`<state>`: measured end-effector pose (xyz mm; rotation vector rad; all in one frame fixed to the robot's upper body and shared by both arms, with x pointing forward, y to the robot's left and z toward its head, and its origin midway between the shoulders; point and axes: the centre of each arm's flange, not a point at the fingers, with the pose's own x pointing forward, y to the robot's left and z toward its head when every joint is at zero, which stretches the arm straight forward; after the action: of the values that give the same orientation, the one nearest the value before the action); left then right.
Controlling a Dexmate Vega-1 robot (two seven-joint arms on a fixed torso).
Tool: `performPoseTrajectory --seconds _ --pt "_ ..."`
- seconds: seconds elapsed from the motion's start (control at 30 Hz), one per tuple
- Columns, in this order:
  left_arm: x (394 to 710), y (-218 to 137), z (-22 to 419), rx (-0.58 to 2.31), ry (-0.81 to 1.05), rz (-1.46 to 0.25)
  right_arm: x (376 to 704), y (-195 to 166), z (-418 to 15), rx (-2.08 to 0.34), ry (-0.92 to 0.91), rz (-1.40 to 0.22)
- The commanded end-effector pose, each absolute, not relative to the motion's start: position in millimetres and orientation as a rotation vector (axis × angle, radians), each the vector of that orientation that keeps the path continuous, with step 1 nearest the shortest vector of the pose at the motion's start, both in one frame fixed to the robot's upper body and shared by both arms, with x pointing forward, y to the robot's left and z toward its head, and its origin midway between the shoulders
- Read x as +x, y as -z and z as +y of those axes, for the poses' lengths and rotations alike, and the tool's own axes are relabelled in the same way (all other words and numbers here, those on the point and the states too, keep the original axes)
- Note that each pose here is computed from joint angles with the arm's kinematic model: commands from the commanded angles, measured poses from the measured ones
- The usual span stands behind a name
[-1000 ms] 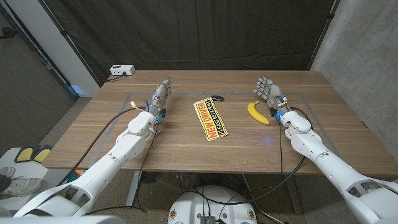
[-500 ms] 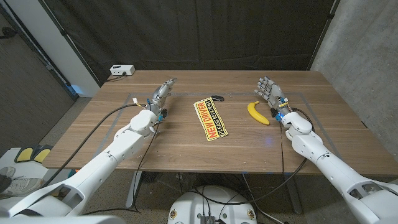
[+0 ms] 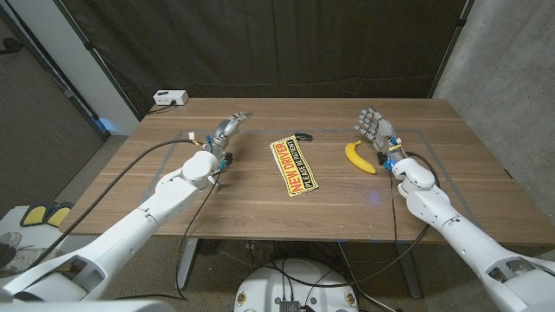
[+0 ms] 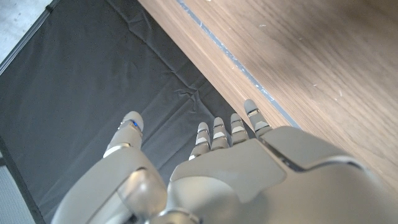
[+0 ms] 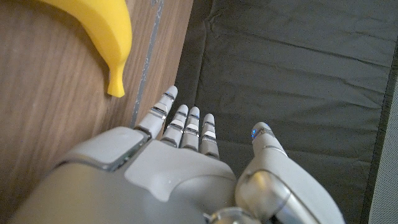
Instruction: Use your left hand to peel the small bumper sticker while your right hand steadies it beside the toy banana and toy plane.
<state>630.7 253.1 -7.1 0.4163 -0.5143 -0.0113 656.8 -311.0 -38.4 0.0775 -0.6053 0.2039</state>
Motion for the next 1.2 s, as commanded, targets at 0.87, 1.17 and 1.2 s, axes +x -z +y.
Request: performPoseTrajectory --seconds 0.87,1.17,1.2 --pt "636 -43 212 0.907 0.019 -0.288 639 49 -316 0.093 -0.194 -0.664" --pt "635 -59 197 1.049 0.096 -0.244 638 53 -318 0.102 -0.186 -0.664" --pt "634 -61 196 1.064 0.099 -0.234 638 53 -318 0.104 -0.187 -0.665"
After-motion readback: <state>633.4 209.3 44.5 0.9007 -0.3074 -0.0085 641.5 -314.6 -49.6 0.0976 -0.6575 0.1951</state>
